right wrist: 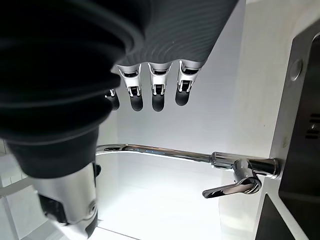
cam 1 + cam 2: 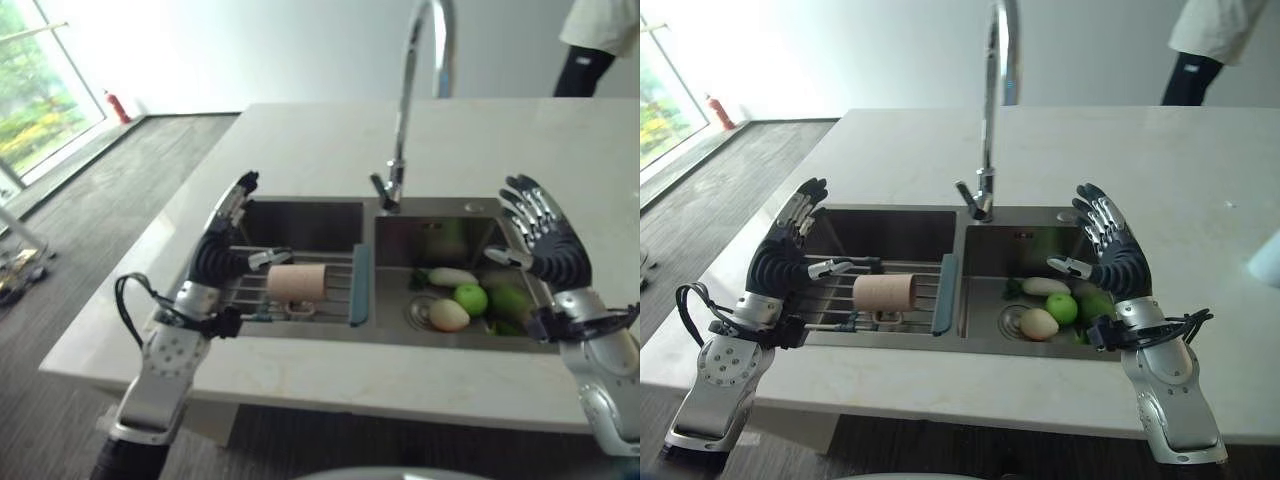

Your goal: Place the dishes in the dishwasher.

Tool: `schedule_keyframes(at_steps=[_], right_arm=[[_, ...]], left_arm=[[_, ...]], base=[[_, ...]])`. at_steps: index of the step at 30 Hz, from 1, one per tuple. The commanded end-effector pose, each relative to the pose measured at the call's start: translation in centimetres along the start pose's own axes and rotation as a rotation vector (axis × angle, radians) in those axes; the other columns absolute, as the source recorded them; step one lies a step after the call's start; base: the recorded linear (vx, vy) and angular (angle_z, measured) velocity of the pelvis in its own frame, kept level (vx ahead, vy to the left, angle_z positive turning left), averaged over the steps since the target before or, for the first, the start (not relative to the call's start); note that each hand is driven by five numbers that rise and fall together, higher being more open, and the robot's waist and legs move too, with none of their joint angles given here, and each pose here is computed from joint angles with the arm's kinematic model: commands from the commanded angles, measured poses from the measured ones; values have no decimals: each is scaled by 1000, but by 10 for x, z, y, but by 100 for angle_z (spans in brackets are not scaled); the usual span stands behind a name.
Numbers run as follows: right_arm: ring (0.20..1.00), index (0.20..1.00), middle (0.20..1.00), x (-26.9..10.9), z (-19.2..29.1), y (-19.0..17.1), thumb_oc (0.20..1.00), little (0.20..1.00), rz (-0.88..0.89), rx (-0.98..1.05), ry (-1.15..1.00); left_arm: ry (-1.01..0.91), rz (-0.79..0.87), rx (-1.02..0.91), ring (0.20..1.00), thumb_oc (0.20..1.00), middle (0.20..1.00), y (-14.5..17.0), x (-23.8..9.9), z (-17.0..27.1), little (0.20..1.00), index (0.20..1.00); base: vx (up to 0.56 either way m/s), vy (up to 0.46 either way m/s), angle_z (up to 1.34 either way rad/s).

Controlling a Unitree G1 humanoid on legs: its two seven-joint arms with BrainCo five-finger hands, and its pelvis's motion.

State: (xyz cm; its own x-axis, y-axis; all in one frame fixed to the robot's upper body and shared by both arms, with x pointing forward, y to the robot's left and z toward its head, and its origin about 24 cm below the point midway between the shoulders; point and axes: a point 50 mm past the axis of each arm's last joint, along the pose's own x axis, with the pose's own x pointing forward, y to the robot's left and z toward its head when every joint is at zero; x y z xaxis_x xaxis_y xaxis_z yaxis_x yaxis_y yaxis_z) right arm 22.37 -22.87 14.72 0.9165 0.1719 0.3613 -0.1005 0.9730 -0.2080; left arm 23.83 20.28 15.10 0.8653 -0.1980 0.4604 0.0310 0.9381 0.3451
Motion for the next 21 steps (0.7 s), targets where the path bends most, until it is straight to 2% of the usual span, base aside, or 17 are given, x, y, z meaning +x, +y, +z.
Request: schedule_keyframes(at_steps=[1,3,4,9,13,17,21], right_arm=[[1000,1000,1000,5,23,-7,1000,1000,2,-9,-124],[1000,1000,1000,5,24,-8,1000,1000,1,-28,-126],[1000,1000,1000,14,28,-10,1000,1000,-4,-60,-144],[1000,1000,1000,9,30,-15,1000,1000,0,-55,-150],[1000,1000,1000,-3,28,-14,1000,1000,-5,-37,-127],[1000,1000,1000,3,25,-4,1000,1000,33,-7,-113],[1000,1000,1000,9,23,-4,1000,1000,21,-4,-113]], left_arm=[[-59,-10,61,1000,1000,1000,10,0,9,1000,1000],[-70,-15,55,1000,1000,1000,8,0,11,1000,1000],[-99,5,30,1000,1000,1000,7,5,16,1000,1000],[-110,18,62,1000,1000,1000,11,6,16,1000,1000],[26,-81,105,1000,1000,1000,10,5,4,1000,1000],[85,-95,141,1000,1000,1000,20,4,0,1000,1000],[90,-149,259,1000,1000,1000,21,16,0,1000,1000]], base=[[-8,-173,5],[-10,74,9],[97,416,31],[223,537,-17],[316,713,-23],[101,160,-39],[65,-19,-9]])
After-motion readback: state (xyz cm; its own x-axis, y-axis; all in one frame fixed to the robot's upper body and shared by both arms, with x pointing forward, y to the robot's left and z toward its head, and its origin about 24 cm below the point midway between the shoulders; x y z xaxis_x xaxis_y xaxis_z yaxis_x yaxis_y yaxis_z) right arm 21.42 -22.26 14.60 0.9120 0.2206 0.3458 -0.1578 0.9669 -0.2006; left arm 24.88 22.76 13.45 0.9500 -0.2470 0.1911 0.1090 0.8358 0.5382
